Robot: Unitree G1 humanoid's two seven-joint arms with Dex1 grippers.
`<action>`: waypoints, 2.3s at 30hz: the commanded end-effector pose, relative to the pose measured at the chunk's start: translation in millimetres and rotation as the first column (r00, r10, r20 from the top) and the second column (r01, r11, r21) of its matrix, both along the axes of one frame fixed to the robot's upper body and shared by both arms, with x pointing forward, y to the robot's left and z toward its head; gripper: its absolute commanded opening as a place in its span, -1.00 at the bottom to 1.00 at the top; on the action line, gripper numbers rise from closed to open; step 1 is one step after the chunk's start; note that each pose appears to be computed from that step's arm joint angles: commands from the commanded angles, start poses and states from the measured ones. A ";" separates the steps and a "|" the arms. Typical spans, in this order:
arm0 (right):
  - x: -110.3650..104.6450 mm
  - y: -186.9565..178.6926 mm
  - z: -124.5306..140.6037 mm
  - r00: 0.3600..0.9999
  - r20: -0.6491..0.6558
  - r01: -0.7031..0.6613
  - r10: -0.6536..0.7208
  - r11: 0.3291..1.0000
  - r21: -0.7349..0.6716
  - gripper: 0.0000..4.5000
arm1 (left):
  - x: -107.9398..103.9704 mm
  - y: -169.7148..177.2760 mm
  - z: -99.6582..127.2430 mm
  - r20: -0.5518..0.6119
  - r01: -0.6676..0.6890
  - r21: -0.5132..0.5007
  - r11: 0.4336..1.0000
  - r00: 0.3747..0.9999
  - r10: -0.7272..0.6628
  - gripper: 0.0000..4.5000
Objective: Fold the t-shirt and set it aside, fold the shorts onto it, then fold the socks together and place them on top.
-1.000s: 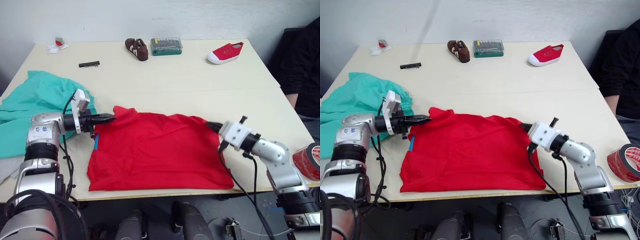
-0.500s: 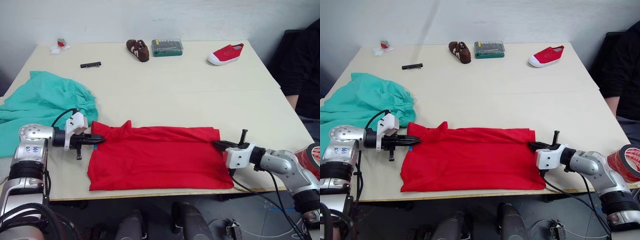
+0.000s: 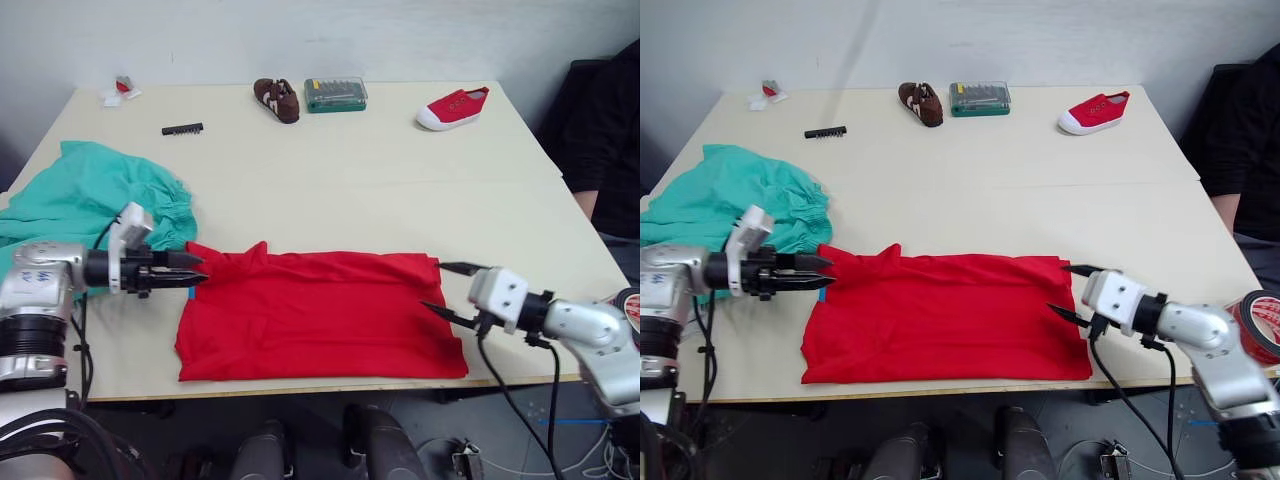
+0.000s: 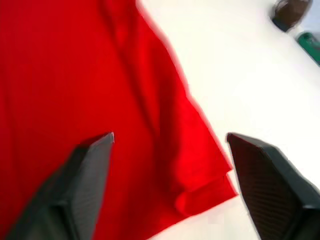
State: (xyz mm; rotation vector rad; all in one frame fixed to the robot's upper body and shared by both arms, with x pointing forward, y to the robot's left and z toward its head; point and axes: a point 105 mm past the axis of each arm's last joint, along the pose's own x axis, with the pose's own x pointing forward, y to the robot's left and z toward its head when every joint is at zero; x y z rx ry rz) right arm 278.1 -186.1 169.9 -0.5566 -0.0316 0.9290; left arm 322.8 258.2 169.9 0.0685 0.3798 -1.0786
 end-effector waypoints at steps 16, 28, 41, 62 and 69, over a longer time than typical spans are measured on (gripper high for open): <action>-41.8 58.6 18.0 0.953 -0.254 -0.123 0.168 0.975 0.183 0.91 | -13.6 -51.2 -20.9 0.150 0.276 0.273 0.922 0.934 -0.324 0.46; -41.9 65.4 12.5 0.949 -0.266 -0.117 0.168 0.973 0.197 0.93 | -7.2 -59.0 -51.0 0.206 0.201 0.397 0.896 0.931 -0.300 0.17; -43.9 64.0 6.0 0.945 -0.287 -0.102 0.154 0.977 0.187 0.93 | 0.0 -58.8 -47.4 0.205 0.190 0.336 0.923 0.941 -0.268 -0.99; -44.1 65.3 -5.7 0.934 -0.319 -0.112 0.162 0.979 0.168 0.93 | -20.2 -0.6 -45.4 -0.070 0.401 0.445 0.801 0.907 -0.415 -0.99; -40.4 64.1 -3.9 0.941 -0.308 -0.090 0.141 0.980 0.176 0.93 | -16.0 -17.5 -28.0 -0.091 0.376 0.264 0.888 0.926 -0.365 -0.81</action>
